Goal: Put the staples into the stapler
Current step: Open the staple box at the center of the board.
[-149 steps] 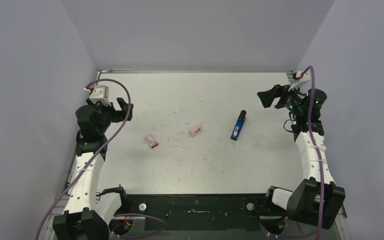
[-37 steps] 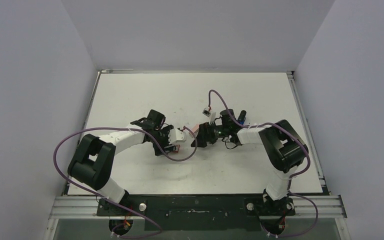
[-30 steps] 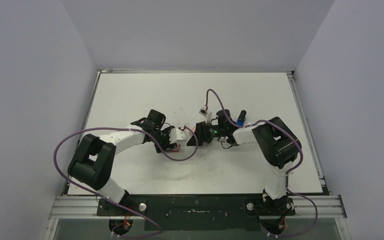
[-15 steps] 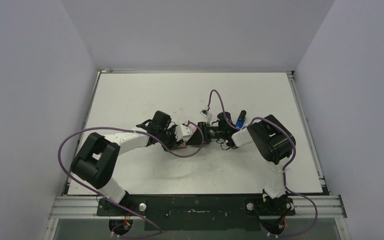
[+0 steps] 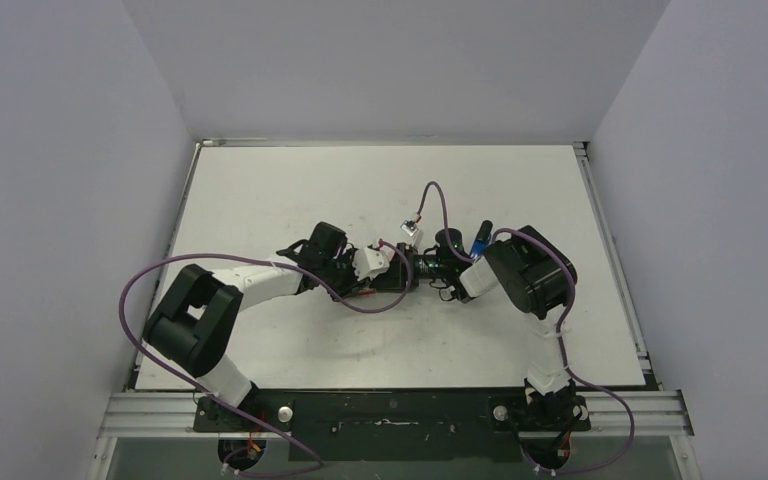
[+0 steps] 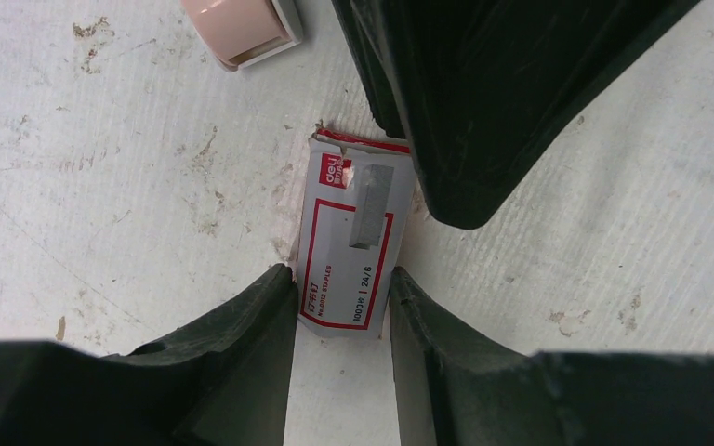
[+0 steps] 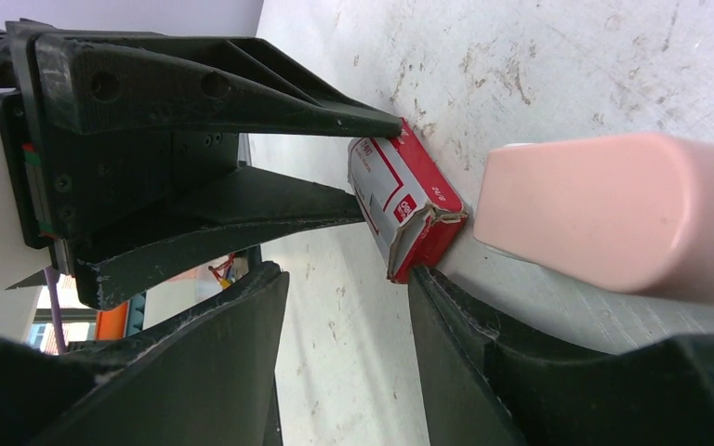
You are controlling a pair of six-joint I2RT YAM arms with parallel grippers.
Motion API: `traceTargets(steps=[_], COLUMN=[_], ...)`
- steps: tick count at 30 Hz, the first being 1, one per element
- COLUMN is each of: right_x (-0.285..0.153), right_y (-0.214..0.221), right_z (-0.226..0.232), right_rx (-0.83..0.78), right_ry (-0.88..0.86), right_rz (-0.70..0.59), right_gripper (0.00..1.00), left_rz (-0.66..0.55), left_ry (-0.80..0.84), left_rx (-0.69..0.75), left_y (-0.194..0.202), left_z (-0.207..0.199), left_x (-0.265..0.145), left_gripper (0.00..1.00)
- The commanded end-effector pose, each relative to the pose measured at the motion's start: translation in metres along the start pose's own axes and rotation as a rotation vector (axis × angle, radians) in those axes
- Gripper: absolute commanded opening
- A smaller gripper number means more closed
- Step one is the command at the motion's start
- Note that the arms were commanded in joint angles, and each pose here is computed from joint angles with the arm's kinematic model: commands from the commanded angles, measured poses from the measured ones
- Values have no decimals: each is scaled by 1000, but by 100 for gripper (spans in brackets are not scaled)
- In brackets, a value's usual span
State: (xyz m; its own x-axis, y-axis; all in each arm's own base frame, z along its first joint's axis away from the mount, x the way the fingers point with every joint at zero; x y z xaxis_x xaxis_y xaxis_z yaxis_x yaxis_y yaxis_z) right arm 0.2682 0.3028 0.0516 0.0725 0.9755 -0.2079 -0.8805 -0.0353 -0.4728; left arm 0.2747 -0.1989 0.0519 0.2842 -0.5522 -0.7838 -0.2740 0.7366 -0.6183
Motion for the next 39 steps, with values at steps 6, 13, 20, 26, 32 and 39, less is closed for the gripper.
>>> traceTargets(steps=[6,13,20,26,32,39], right_x=[8,19,26,32,37,39], right_y=[-14,-12,-9,-6,-1,1], right_z=[8,14,18,20,18,13], right_rx=[-73,-72,-52,-47,-40,-41], right_ry=[-59,-82,-111,-117,-101,-72], right_rz=[-35,-18,-14,-9,5,14], right_gripper=[50,50,49,49,49,49], left_rz=[9,19,36,44,62,83], left_ry=[-8,-10,-7,3,17,33], left_rx=[7,10,-1,-6,-15,-22], left_y=[0,-2,-2,-4,-5,-6], left_z=[-1,0,1,1,3,3], left_x=[6,8,10,11,13,16], left_gripper=[31,31,31,32,38,48])
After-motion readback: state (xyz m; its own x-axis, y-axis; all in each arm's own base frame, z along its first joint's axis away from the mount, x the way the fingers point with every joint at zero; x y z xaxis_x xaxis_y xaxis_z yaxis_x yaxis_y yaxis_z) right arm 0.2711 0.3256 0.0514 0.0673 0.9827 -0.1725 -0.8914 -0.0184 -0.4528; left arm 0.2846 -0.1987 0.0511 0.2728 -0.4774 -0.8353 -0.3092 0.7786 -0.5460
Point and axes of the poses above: each gripper's point midway between its finger pads, its own x axis out along the fingers, its own z axis along the line the jaws close on, y = z × x, the point moved 4 cm from there along -x, back along the fingers, and after that the axes turned 5 degrees about -x, right-handed, at the moved point
